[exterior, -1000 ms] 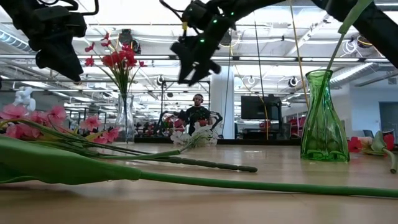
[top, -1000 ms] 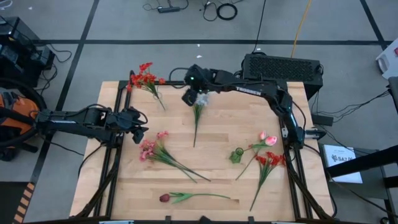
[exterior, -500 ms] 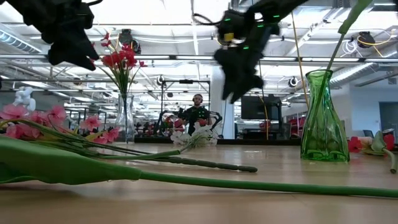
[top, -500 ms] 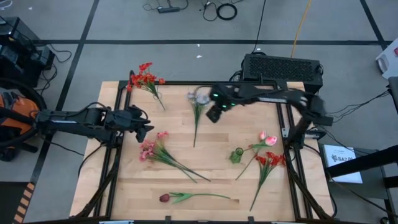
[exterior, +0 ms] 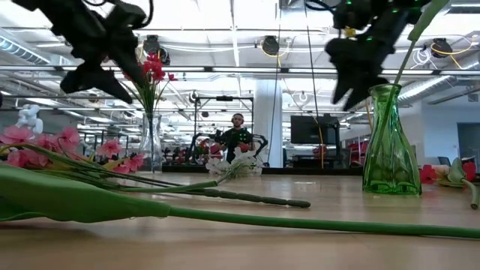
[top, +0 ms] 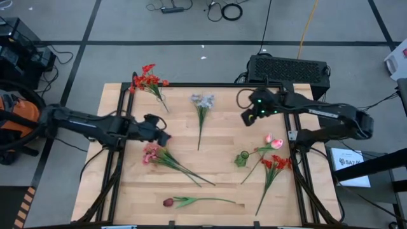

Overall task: Sort flowers into vase by color
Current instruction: Put the pink flowers into the green vase

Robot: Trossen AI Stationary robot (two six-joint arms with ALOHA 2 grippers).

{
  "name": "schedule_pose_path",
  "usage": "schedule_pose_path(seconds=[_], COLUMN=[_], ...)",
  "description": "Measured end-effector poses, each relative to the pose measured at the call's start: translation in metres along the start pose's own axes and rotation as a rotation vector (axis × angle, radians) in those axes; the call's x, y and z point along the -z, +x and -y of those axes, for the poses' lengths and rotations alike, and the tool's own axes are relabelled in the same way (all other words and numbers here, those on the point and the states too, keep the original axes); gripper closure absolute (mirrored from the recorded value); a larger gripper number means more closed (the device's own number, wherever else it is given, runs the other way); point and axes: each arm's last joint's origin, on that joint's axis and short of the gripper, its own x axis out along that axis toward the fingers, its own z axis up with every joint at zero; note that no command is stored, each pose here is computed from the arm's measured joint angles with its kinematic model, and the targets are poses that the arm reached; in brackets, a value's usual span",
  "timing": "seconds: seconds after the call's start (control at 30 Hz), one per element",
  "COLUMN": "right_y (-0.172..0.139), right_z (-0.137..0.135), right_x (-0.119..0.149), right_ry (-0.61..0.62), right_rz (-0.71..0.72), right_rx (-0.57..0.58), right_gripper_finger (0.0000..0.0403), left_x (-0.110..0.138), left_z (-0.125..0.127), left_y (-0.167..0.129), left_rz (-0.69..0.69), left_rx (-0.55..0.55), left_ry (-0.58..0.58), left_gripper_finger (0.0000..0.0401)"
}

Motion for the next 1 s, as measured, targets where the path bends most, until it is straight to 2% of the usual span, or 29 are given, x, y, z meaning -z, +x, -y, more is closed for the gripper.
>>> schedule_pose_path(seconds=[0.23,0.37,0.5,0.67,0.8,0.87,1.0], right_y=[-0.024,-0.032,-0.035,-0.035,-0.035,-0.035,-0.035], right_z=[0.029,0.036,0.039,0.039,0.039,0.039,0.038], right_x=[0.019,0.022,0.022,0.022,0.022,0.022,0.021], right_ry=[-0.046,-0.109,-0.191,-0.274,-0.314,-0.327,-0.335], right_rz=[-0.147,-0.159,-0.152,-0.158,-0.16,-0.159,-0.143], right_rx=[0.121,0.132,0.126,0.12,0.117,0.116,0.114], right_gripper_finger=[0.0222,0.0222,0.0222,0.0222,0.0222,0.0222,0.0222], left_x=[0.005,0.011,0.025,0.055,0.08,0.087,0.088], left_z=[0.057,0.089,0.114,0.12,0.118,0.119,0.118], left_y=[0.021,0.035,0.046,0.053,0.056,0.059,0.067], left_rz=[0.042,0.022,0.006,0.012,-0.058,-0.102,-0.066], left_rx=[-0.067,-0.156,-0.241,-0.389,-0.486,-0.499,-0.49], left_ry=[-0.123,-0.166,-0.274,-0.487,-0.667,-0.677,-0.674], left_gripper_finger=[0.0208,0.0208,0.0208,0.0208,0.0208,0.0208,0.0208])
